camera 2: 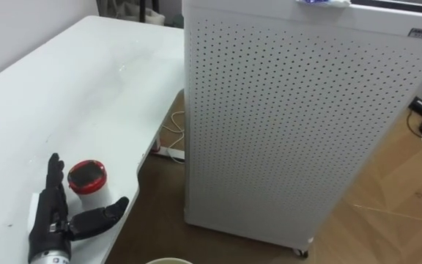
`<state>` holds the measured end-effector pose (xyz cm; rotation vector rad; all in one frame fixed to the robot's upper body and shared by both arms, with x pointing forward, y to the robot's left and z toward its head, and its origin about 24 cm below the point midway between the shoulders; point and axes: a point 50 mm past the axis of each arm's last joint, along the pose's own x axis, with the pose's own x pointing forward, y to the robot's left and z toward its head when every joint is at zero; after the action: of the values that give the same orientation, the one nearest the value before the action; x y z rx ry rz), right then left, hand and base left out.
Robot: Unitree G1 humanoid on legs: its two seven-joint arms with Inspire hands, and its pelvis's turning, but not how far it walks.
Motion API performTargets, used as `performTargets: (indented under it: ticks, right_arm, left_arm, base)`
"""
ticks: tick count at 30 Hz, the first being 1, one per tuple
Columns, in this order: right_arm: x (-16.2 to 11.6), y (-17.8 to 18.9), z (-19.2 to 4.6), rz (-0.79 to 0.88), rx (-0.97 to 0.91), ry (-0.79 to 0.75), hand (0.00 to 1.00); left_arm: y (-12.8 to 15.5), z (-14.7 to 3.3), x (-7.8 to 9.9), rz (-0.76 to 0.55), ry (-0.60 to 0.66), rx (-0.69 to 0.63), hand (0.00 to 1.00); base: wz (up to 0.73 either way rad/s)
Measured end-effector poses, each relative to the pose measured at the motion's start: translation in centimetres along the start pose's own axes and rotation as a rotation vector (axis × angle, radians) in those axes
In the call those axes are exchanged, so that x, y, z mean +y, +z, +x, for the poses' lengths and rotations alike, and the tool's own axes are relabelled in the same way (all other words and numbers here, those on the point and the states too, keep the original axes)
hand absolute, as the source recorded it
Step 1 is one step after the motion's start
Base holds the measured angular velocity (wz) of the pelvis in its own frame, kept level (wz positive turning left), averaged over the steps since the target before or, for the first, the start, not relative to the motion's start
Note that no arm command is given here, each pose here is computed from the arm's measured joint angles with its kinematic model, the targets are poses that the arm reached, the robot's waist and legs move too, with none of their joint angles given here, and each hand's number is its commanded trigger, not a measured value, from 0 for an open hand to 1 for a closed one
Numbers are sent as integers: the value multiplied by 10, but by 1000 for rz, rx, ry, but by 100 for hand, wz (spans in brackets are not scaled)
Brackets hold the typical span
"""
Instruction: Pick garbage
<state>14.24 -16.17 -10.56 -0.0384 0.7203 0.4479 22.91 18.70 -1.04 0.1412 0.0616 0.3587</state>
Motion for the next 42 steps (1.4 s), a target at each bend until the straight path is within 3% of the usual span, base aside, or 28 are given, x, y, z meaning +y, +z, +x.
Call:
performTargets:
  ticks: [13, 30, 38, 42]
  right_arm:
    - [0, -1, 0, 2, 8, -6, 100]
    - [1, -1, 1, -5, 14, -25, 100]
    - [0, -1, 2, -2, 13, -59, 100]
    - [-2, -2, 2, -1, 20, -72, 100]
  left_arm:
    - [2, 12, -3, -15, 30, 29, 100]
    - [-1, 13, -12, -1, 15, 57, 100]
    - [7, 15, -30, -31, -99, 33, 100]
    - [15, 12, -43, -58, -216, 6, 100]
  base:
    - [-4]
    - [-5]
    - [-3]
    - [-1]
